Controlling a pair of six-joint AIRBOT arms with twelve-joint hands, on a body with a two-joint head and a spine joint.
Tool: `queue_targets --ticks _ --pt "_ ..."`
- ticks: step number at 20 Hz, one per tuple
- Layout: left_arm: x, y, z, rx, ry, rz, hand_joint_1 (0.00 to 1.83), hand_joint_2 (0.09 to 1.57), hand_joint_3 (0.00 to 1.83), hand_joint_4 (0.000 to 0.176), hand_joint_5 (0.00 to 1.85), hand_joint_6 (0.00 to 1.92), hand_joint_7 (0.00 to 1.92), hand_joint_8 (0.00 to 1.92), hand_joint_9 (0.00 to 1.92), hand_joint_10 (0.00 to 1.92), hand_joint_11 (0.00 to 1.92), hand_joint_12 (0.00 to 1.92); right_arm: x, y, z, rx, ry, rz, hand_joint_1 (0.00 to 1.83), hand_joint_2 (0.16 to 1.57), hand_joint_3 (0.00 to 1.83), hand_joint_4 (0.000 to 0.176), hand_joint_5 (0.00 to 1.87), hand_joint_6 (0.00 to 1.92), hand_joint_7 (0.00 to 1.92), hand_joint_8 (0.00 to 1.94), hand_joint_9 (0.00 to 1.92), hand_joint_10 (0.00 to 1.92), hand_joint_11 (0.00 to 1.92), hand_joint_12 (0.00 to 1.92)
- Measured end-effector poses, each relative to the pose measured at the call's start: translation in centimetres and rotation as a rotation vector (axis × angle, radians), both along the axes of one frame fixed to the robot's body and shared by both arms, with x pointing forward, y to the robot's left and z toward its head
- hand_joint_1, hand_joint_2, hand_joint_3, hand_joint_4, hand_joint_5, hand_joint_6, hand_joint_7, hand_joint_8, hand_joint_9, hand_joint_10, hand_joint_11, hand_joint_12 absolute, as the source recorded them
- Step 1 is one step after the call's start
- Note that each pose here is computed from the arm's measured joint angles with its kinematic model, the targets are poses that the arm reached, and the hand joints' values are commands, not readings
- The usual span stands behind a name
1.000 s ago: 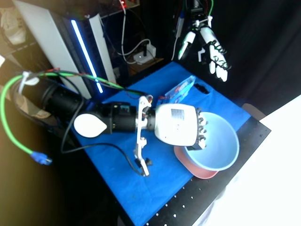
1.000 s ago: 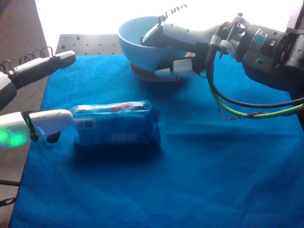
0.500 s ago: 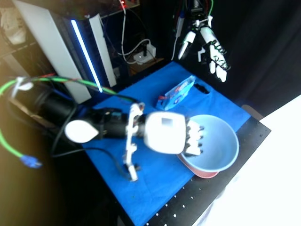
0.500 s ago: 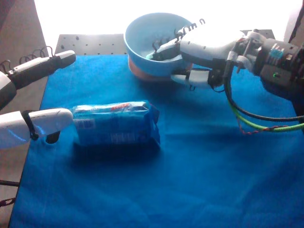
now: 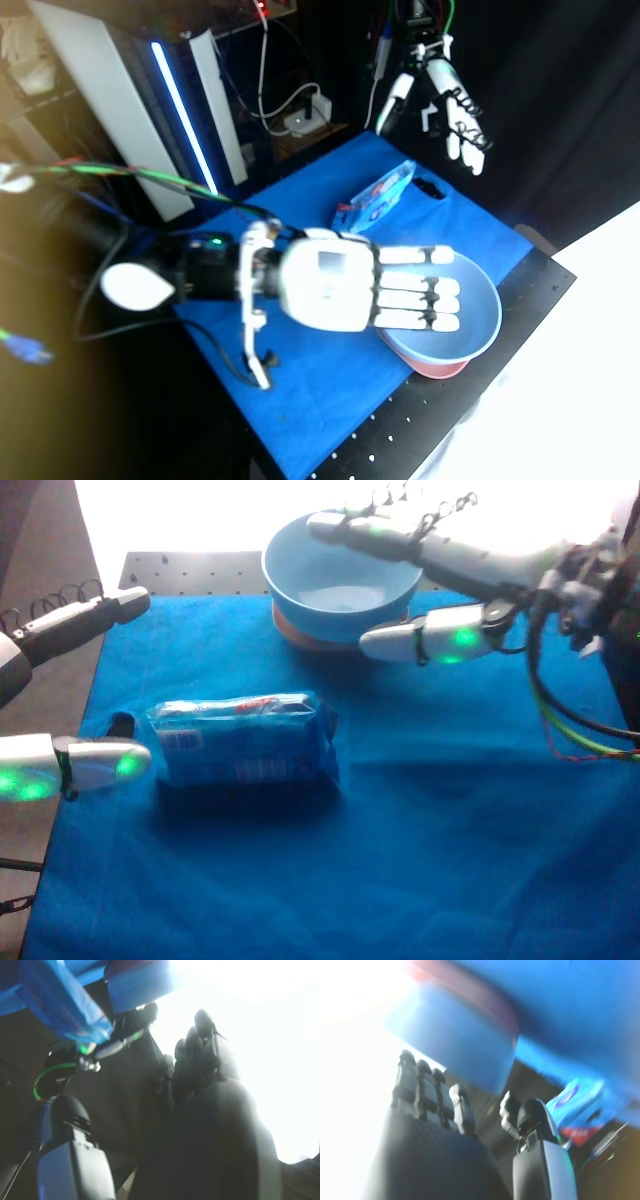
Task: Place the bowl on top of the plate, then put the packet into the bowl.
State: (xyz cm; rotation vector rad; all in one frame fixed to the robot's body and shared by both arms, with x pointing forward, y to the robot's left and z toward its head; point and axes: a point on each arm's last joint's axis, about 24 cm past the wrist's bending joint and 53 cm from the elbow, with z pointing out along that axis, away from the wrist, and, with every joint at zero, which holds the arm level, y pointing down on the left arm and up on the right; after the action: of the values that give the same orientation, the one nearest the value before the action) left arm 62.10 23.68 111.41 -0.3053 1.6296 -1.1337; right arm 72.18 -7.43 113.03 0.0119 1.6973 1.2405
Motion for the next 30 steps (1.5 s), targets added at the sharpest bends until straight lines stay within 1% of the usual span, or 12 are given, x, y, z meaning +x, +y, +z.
queue_targets --ticks 4,5,9,11,12,13,14,17,18,22,27,30 --pt "1.4 -1.7 0.1 0.017 -0.004 -0.034 0.85 0.8 0.01 0.123 0.13 0.0 0.09 0.0 0.05 0.0 0.0 0.25 -1.6 -3.1 2.5 0.127 -0.024 -0.02 0.42 1.03 0.0 0.176 0.0 0.0 0.0 0.0 0.0 0.0 0.0 0.0" --pt "1.9 -3.2 0.2 0.023 -0.013 -0.069 0.86 0.79 0.0 0.168 0.15 0.0 0.1 0.0 0.07 0.01 0.0 0.24 -2.5 -4.3 3.0 0.175 -0.03 -0.026 0.34 1.08 0.01 0.173 0.0 0.0 0.0 0.0 0.0 0.0 0.0 0.0" --pt "1.7 -7.2 -1.0 0.049 0.003 -0.178 0.88 0.79 0.0 0.176 0.23 0.0 0.21 0.0 0.21 0.0 0.0 0.52 -4.2 -6.3 3.9 0.242 -0.039 -0.04 0.38 1.11 0.01 0.165 0.0 0.0 0.0 0.0 0.0 0.0 0.0 0.0" --pt "1.4 -7.8 -2.6 0.076 0.05 -0.199 0.95 0.86 0.0 0.132 0.4 0.01 0.42 0.01 0.43 0.01 0.04 0.96 -4.8 -7.0 3.8 0.275 -0.038 -0.049 0.41 1.11 0.01 0.176 0.0 0.0 0.0 0.0 0.0 0.0 0.0 0.0" --pt "1.5 -7.8 -3.0 0.1 0.059 -0.205 0.99 0.98 0.01 0.004 0.68 0.03 0.72 0.05 0.69 0.09 0.28 1.03 -5.1 -7.2 3.7 0.289 -0.033 -0.053 0.42 1.13 0.01 0.176 0.0 0.0 0.0 0.0 0.0 0.0 0.0 0.0" --pt "2.2 -8.1 -3.1 0.125 0.057 -0.208 1.25 1.12 0.0 0.0 1.01 0.66 0.93 1.23 0.91 0.74 0.58 1.29 -5.5 -7.4 3.3 0.298 -0.023 -0.056 0.51 1.15 0.01 0.173 0.0 0.0 0.0 0.0 0.0 0.0 0.0 0.0" --pt "2.9 -8.1 -3.3 0.14 0.067 -0.197 1.26 1.13 0.0 0.0 1.01 0.7 0.93 1.29 0.9 1.0 0.7 1.39 -5.8 -7.4 2.9 0.298 -0.012 -0.055 0.54 1.15 0.01 0.175 0.0 0.0 0.0 0.0 0.0 0.0 0.0 0.0" --pt "3.6 -8.6 -2.8 0.18 0.037 -0.197 1.22 1.17 0.0 0.0 0.84 1.04 0.92 1.27 0.94 1.1 0.88 1.42 -7.1 -7.4 1.2 0.278 0.027 -0.043 0.45 1.19 0.02 0.159 0.0 0.0 0.0 0.0 0.0 0.0 0.0 0.0" --pt "4.1 -8.7 -2.0 0.197 0.006 -0.191 1.19 1.18 0.0 0.0 0.87 1.08 0.83 1.33 0.89 1.08 0.79 1.48 -7.3 -7.6 0.8 0.277 0.04 -0.049 0.39 1.21 0.02 0.117 0.0 0.0 0.0 0.0 0.0 0.0 0.0 0.0" --pt "5.6 -7.2 3.2 0.16 -0.105 -0.147 1.37 1.12 0.0 0.0 0.94 0.99 0.92 1.05 0.9 1.23 0.67 1.15 -8.2 -9.3 0.0 0.33 0.066 -0.099 0.42 1.26 0.01 0.171 0.0 0.0 0.0 0.0 0.0 0.0 0.0 0.0" --pt "6.3 -7.7 11.5 0.084 -0.334 -0.133 1.39 1.06 0.0 0.0 0.97 0.91 1.16 0.65 1.02 1.12 0.8 1.48 -9.3 -10.3 -1.1 0.362 0.096 -0.134 0.47 1.25 0.0 0.166 0.0 0.0 0.0 0.0 0.0 0.0 0.0 0.0" --pt "8.5 -8.6 14.8 0.073 -0.415 -0.106 1.26 1.08 0.0 0.0 1.09 0.71 1.04 1.05 1.02 1.02 0.87 1.46 -9.2 -10.7 -0.9 0.373 0.091 -0.147 0.48 1.24 0.0 0.176 0.0 0.0 0.0 0.0 0.0 0.0 0.0 0.0"
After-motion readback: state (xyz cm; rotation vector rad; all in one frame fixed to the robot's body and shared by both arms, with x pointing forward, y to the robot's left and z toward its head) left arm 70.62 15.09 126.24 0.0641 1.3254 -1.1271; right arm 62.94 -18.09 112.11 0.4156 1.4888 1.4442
